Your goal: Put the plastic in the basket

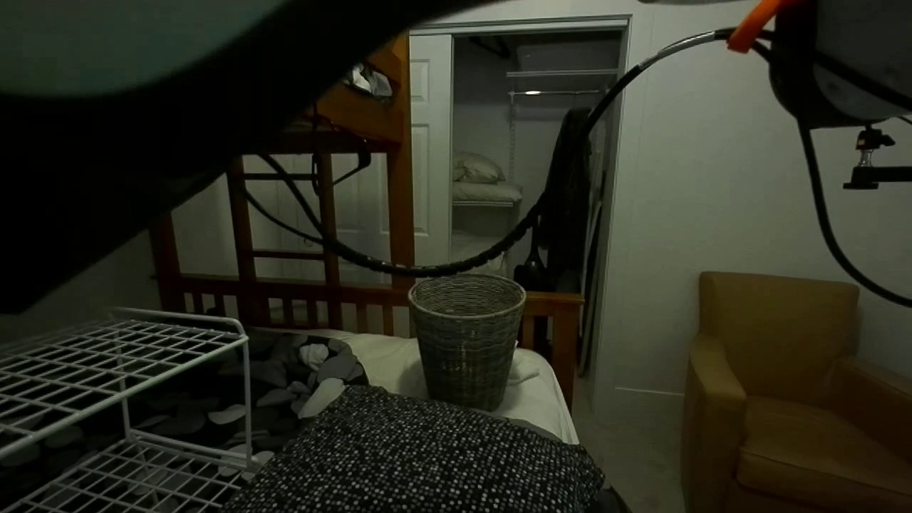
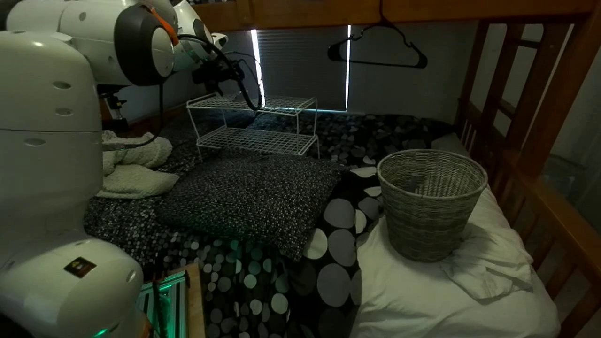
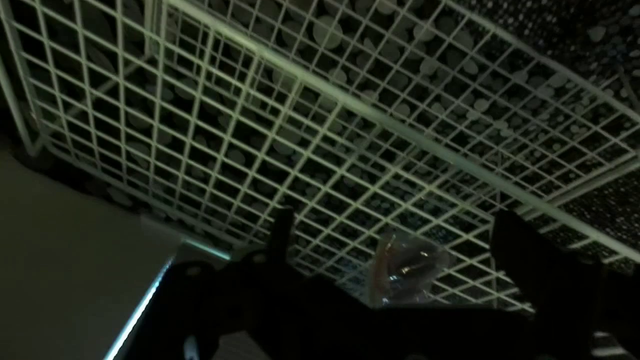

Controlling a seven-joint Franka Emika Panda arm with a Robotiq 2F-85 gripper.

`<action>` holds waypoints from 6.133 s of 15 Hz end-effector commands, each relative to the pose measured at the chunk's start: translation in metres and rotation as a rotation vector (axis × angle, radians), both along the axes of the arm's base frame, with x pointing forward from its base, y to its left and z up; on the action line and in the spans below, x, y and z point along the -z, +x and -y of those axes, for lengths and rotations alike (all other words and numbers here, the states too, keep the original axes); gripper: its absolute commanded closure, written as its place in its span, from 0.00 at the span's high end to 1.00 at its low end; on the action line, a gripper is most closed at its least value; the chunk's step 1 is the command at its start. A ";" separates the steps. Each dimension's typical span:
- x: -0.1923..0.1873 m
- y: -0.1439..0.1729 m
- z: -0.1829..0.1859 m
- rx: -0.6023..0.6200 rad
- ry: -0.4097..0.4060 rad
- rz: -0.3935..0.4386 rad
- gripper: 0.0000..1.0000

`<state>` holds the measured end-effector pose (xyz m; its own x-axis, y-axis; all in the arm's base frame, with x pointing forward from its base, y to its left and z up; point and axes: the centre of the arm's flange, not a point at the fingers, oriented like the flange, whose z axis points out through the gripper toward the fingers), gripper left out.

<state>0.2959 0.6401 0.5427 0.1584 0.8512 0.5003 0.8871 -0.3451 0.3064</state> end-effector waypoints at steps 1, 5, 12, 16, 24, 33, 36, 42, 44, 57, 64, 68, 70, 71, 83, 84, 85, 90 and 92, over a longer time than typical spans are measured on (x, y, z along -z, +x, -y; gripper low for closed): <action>0.016 0.010 -0.025 -0.075 0.112 0.071 1.00; 0.030 0.035 -0.030 -0.137 0.253 0.094 1.00; 0.046 0.058 -0.045 -0.313 0.399 0.005 1.00; 0.059 0.077 -0.046 -0.263 0.387 -0.047 0.94; 0.063 0.100 -0.053 -0.349 0.382 -0.120 0.19; 0.059 0.107 -0.061 -0.422 0.338 -0.221 0.41; 0.053 0.102 -0.062 -0.441 0.331 -0.190 0.63; 0.064 0.114 -0.067 -0.444 0.335 -0.208 1.00; 0.072 0.123 -0.069 -0.458 0.337 -0.229 0.73; 0.071 0.126 -0.076 -0.597 0.286 -0.272 0.00; 0.050 0.100 -0.035 -0.381 0.279 -0.113 0.00; 0.039 0.060 -0.010 -0.187 0.259 -0.047 0.00; 0.039 0.049 -0.006 -0.096 0.218 -0.037 0.00; 0.038 0.043 -0.004 -0.040 0.215 -0.032 0.00; 0.006 0.031 0.009 0.310 0.246 -0.031 0.01; 0.007 0.033 0.011 0.314 0.244 -0.031 0.01; 0.008 0.033 0.022 0.373 0.240 -0.013 0.00; -0.001 0.009 0.101 0.664 0.374 0.026 0.00; 0.000 0.007 0.121 0.773 0.413 0.007 0.00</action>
